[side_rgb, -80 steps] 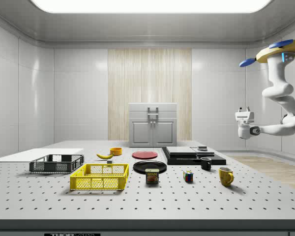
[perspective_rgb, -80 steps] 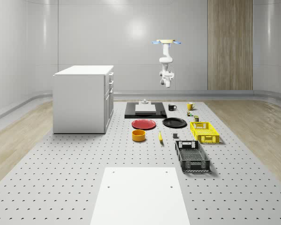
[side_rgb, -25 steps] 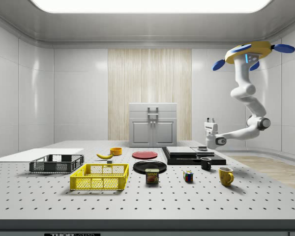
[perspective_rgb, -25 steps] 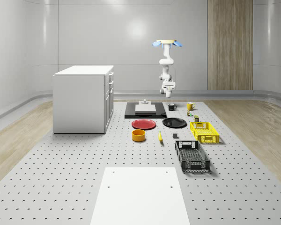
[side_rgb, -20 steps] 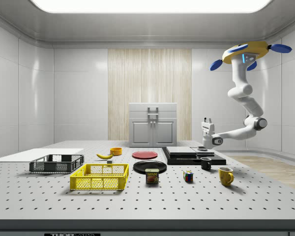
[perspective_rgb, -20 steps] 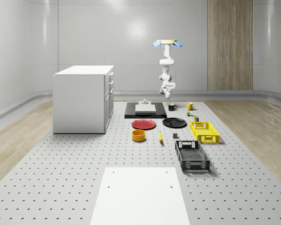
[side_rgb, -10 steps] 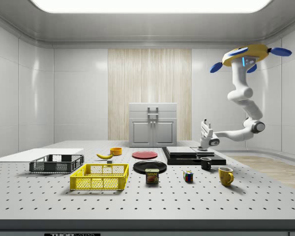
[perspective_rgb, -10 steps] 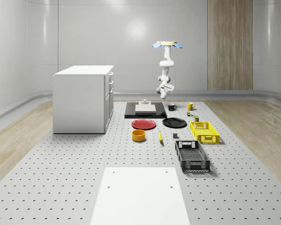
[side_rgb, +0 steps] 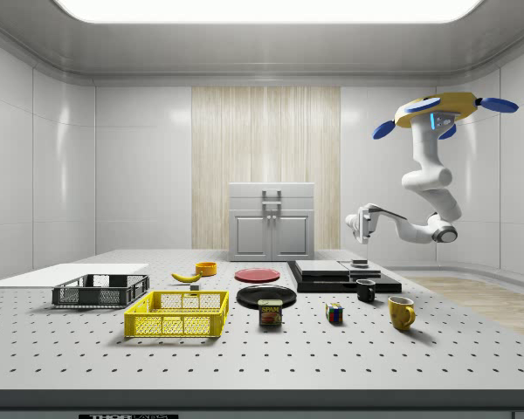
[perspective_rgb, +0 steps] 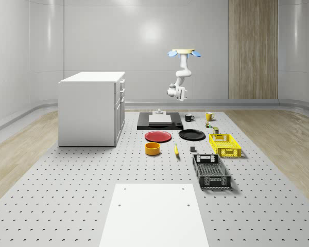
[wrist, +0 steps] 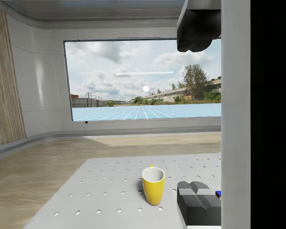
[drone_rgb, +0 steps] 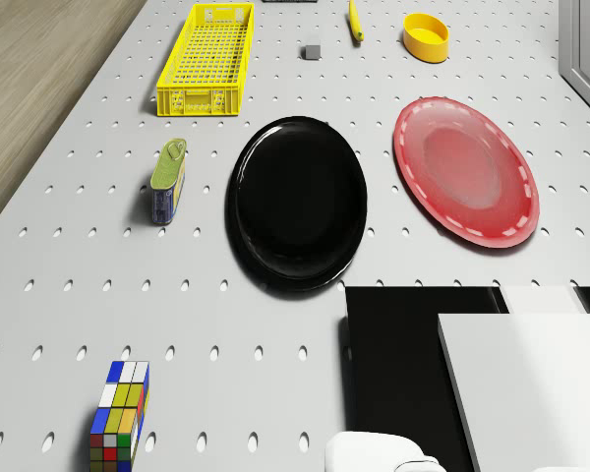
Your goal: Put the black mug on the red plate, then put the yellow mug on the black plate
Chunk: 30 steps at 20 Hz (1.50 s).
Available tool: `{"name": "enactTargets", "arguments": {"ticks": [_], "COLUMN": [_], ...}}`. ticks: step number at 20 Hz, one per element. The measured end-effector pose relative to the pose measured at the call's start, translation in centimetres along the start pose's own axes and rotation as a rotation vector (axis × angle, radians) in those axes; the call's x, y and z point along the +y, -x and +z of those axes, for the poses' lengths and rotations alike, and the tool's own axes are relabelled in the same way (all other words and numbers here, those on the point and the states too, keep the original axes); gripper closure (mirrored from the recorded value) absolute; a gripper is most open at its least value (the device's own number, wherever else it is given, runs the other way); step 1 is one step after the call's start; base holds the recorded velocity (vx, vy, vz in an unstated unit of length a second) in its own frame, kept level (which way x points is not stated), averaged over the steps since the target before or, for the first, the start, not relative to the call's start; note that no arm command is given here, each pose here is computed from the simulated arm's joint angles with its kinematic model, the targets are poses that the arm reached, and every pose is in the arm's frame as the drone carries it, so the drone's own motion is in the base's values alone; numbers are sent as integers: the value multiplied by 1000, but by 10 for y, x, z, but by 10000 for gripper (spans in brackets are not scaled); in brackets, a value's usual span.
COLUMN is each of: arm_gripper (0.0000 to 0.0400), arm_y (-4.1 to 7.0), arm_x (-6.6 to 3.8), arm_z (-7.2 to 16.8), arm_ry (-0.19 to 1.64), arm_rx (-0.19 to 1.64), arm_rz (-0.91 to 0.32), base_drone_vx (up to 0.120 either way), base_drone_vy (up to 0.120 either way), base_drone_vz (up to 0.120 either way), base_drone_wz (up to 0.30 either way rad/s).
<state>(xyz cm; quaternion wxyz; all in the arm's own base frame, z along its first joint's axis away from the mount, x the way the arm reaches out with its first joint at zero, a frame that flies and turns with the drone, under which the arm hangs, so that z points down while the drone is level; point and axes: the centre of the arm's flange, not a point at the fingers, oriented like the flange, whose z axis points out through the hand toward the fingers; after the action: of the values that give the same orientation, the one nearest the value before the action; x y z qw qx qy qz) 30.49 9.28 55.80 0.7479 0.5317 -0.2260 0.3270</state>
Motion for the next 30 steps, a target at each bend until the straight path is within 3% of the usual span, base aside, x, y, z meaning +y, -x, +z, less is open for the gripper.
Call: {"name": "enactTargets", "arguments": {"ticks": [4, 9, 17, 22, 30], "arm_gripper": [0, 0, 0, 0, 0], "arm_y": [38, 58, 66, 67, 68], "arm_x": [-37, -56, -64, -65, -65], "arm_z": [16, 41, 59, 63, 65], "arm_ry": [400, 672, 819, 846, 860], "arm_rx": [398, 674, 828, 857, 872], "arm_rz": [-13, -24, -31, -33, -34], "base_drone_vx": [0, 0, 70, 0, 0], "base_drone_vy": [0, 0, 0, -104, 0], "base_drone_vz": [-120, -120, -120, -120, -120], "base_drone_wz": [0, 0, 0, 0, 0]}}
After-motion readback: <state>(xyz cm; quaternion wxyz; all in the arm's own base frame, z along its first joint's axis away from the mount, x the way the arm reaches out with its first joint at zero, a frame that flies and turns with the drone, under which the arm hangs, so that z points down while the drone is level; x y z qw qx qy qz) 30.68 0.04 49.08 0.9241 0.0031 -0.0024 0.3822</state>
